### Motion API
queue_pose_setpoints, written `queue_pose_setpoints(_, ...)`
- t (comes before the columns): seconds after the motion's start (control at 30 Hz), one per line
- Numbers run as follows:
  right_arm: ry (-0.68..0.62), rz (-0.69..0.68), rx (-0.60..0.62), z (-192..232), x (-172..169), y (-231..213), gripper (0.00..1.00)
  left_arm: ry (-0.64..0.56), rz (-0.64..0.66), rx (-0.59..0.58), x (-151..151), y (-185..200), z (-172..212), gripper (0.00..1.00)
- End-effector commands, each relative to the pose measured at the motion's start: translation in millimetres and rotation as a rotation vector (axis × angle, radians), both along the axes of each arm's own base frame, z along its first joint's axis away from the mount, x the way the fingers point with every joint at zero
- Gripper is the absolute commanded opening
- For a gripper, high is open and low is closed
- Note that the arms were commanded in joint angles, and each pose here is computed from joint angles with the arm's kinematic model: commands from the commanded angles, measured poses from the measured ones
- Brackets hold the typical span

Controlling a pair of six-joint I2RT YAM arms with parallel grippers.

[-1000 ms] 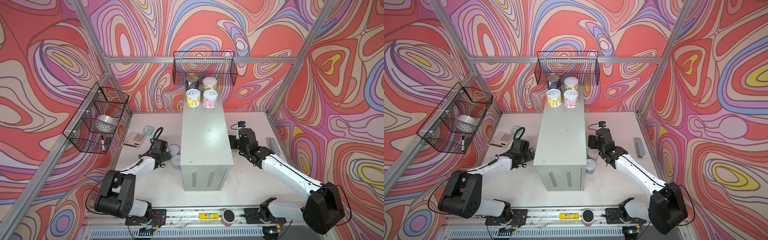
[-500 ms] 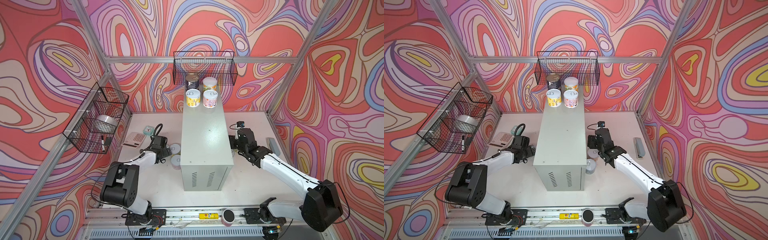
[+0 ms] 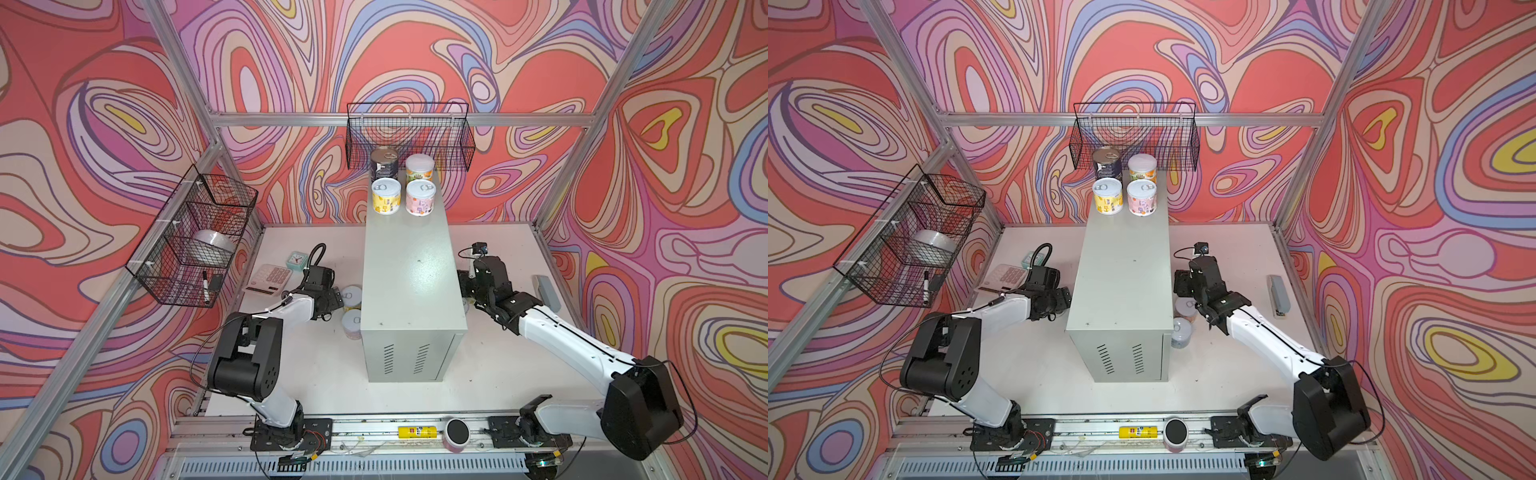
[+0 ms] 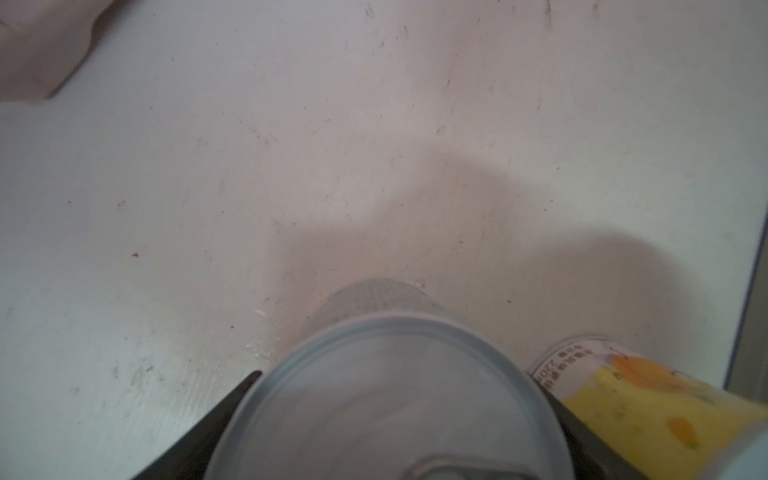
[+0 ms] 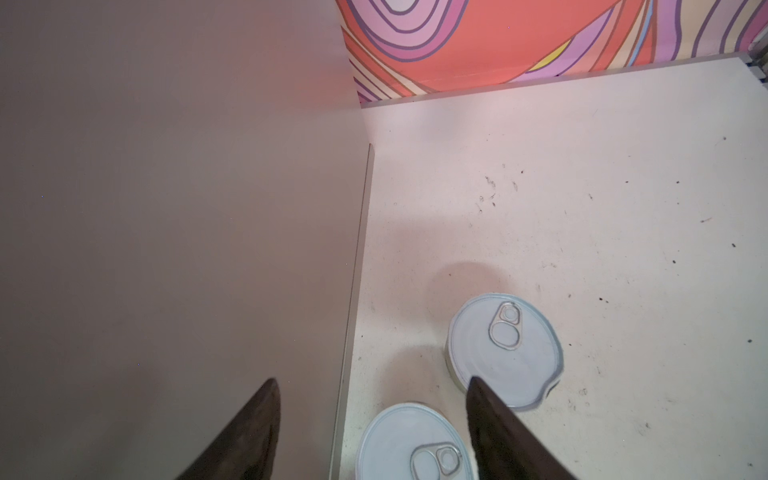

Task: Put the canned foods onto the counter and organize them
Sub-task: 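Grasp the white-lidded can nearest the cabinet with the left gripper, then lift the held can with the left gripper toward the cabinet top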

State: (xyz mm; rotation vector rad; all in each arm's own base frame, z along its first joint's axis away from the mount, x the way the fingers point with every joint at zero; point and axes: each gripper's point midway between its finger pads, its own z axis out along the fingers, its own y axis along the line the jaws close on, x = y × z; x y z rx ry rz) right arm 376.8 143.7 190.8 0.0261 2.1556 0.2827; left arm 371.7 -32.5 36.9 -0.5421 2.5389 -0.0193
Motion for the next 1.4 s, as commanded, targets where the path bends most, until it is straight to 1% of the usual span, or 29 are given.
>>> queue_pose_setpoints(0.0,-0.024,-0.005,-0.001,7.7,5.8,-1.6,0.73,0.023,0.004,0.002,-0.8,1.1,-1.2,0.88)
queue_pose_setpoints(0.17,-0.025,-0.005,0.001,6.9,6.8,-1.5,0.73,0.038,0.001,0.002,1.2,0.2,-3.0,0.82)
queue_pose_setpoints(0.33,-0.025,-0.008,0.000,5.5,6.6,-2.5,0.73,0.041,0.000,0.001,0.5,0.2,-3.3,0.79)
queue_pose_setpoints(0.4,-0.026,-0.009,0.000,5.4,6.3,-3.1,0.73,0.042,0.000,0.003,-0.1,0.4,-3.4,0.74)
queue_pose_setpoints(0.53,-0.027,-0.012,-0.004,5.9,5.9,-4.5,0.73,0.047,0.003,0.006,-1.0,1.0,-4.0,0.70)
queue_pose_setpoints(0.6,-0.028,-0.013,-0.004,6.0,5.4,-4.9,0.73,0.052,0.002,0.005,-1.6,1.0,-4.6,0.65)
queue_pose_setpoints(0.63,-0.030,-0.013,-0.004,6.4,4.7,-4.9,0.73,0.052,0.002,0.006,-1.2,0.9,-4.4,0.61)
queue_pose_setpoints(0.7,-0.033,-0.016,-0.001,7.1,4.1,-5.5,0.73,0.052,0.000,0.007,-0.8,0.8,-3.9,0.47)
queue_pose_setpoints(0.73,-0.034,-0.015,0.000,8.1,3.9,-5.6,0.73,0.054,-0.002,0.010,0.0,1.0,-3.5,0.36)
queue_pose_setpoints(0.77,-0.036,-0.015,0.000,8.7,3.5,-5.8,0.73,0.052,-0.002,0.013,1.9,1.1,-2.8,0.17)
queue_pose_setpoints(0.8,-0.039,-0.016,0.002,9.6,3.2,-6.0,0.73,0.073,0.001,0.020,-1.5,2.7,-4.7,0.02)
queue_pose_setpoints(0.83,-0.044,-0.015,0.004,11.4,3.1,-5.9,0.73,0.083,0.002,0.026,-2.4,3.4,-5.0,0.00)
queue_pose_setpoints(1.0,-0.057,-0.018,0.007,16.5,2.2,-7.4,0.73,0.072,-0.005,0.065,-3.0,9.3,6.1,0.00)
queue_pose_setpoints(1.1,-0.064,-0.020,0.010,19.0,1.4,-8.0,0.73,0.027,-0.014,0.090,-4.7,13.4,29.5,0.00)
queue_pose_setpoints(1.2,-0.070,-0.018,0.016,22.0,0.5,-7.9,0.73,-0.018,0.000,0.146,-8.9,23.9,56.0,0.00)
queue_pose_setpoints(1.37,-0.082,-0.019,0.027,28.1,-1.2,-8.3,0.73,-0.087,-0.010,0.129,-14.9,22.9,98.8,0.00)
